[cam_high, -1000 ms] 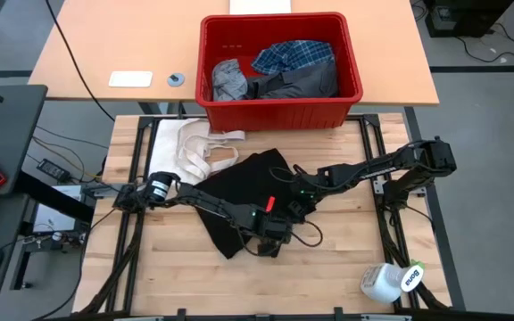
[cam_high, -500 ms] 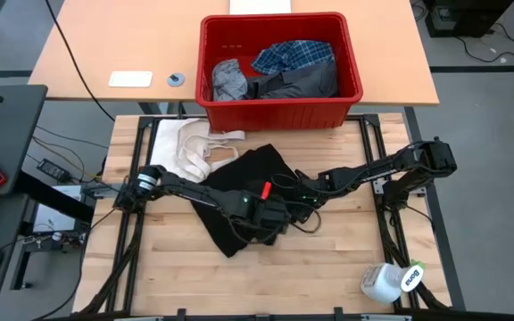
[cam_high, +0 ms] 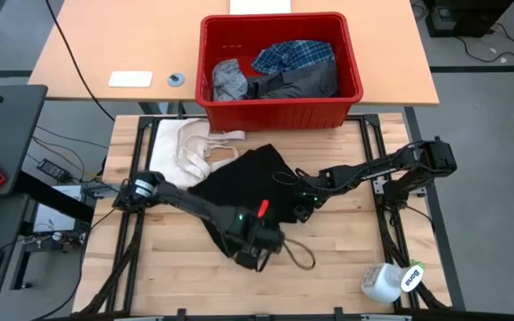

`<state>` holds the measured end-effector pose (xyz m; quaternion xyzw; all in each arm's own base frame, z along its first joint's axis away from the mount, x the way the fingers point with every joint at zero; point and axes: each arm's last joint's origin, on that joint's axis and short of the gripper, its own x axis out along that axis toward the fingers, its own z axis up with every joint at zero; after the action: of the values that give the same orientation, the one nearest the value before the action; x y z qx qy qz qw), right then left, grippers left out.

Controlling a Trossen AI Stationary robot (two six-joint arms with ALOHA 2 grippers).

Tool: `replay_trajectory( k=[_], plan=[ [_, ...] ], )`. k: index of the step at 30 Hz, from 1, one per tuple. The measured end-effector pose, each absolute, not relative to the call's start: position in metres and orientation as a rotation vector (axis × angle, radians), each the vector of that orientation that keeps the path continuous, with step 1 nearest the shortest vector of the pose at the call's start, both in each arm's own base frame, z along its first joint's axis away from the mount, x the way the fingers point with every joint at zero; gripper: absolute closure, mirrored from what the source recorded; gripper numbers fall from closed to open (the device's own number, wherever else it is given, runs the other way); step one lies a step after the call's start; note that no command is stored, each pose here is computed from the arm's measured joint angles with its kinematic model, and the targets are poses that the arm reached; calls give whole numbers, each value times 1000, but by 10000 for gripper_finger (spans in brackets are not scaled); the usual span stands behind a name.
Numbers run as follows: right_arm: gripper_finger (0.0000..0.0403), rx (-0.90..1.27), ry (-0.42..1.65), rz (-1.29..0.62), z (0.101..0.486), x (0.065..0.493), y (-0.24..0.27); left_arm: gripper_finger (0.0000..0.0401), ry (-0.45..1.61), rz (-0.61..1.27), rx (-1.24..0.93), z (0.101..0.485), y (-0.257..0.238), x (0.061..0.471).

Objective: Fold Laundry from Bin
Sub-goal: Fold the black shirt

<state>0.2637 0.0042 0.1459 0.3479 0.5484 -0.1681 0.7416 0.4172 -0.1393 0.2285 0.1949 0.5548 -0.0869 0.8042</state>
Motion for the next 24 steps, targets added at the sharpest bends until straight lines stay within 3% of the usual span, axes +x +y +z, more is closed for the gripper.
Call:
replay_trajectory(
  k=[5, 10, 15, 20, 24],
  plan=[
    [243, 771, 1170, -365, 147, 266, 4, 202, 1131, -151, 544, 211, -156, 422],
    [243, 772, 1160, -361, 147, 267, 4, 173, 1176, -216, 528, 189, -156, 428],
    [243, 772, 1157, -362, 148, 268, 3, 172, 1227, -213, 555, 169, -152, 432],
    [243, 771, 1151, -360, 148, 268, 3, 216, 1227, -193, 555, 163, -146, 437],
    [243, 772, 1149, -359, 148, 268, 3, 299, 1237, -171, 530, 162, -142, 438]
  ],
)
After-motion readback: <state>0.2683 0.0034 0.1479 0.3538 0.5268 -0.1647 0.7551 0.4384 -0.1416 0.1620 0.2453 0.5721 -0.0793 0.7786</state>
